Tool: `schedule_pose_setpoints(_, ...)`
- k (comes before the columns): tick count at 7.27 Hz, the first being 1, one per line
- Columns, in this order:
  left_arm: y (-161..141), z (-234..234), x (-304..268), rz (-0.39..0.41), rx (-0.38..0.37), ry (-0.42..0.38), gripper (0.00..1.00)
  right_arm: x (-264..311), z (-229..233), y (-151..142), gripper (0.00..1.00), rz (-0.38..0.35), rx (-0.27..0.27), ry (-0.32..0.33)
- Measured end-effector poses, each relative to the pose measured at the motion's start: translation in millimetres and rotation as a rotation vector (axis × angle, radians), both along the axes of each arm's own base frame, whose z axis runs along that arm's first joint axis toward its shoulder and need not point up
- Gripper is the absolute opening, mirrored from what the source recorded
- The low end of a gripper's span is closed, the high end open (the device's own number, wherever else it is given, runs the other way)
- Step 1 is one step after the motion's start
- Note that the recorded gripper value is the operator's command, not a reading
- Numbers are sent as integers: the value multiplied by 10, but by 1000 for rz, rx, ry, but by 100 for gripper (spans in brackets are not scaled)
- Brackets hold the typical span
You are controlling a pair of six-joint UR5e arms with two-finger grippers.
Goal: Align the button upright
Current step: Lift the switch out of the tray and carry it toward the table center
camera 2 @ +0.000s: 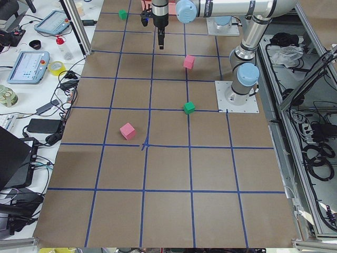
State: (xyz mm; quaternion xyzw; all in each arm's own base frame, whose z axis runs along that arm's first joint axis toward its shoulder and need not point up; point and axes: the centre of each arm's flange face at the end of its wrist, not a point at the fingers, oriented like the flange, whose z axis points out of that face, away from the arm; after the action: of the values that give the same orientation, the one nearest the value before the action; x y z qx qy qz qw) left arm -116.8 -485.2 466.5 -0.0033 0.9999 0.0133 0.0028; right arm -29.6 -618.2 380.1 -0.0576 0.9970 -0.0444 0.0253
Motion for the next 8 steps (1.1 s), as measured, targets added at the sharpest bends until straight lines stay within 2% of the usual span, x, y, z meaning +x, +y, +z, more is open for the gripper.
schedule_pose_setpoints(3,53,-32,1,-6,5,-2,100,1433,-45,86,0,-79,17,-29)
schedule_pose_setpoints(4,71,-9,-3,-7,-3,-2,100,1870,-133,156,0,-64,8,-46)
schedule_pose_setpoints(7,234,-15,-10,-24,-6,-4,100,3061,-683,424,0,98,-81,-84)
schedule_pose_setpoints(8,337,-70,-17,-24,-4,-3,100,3336,-830,532,0,128,-77,-88)
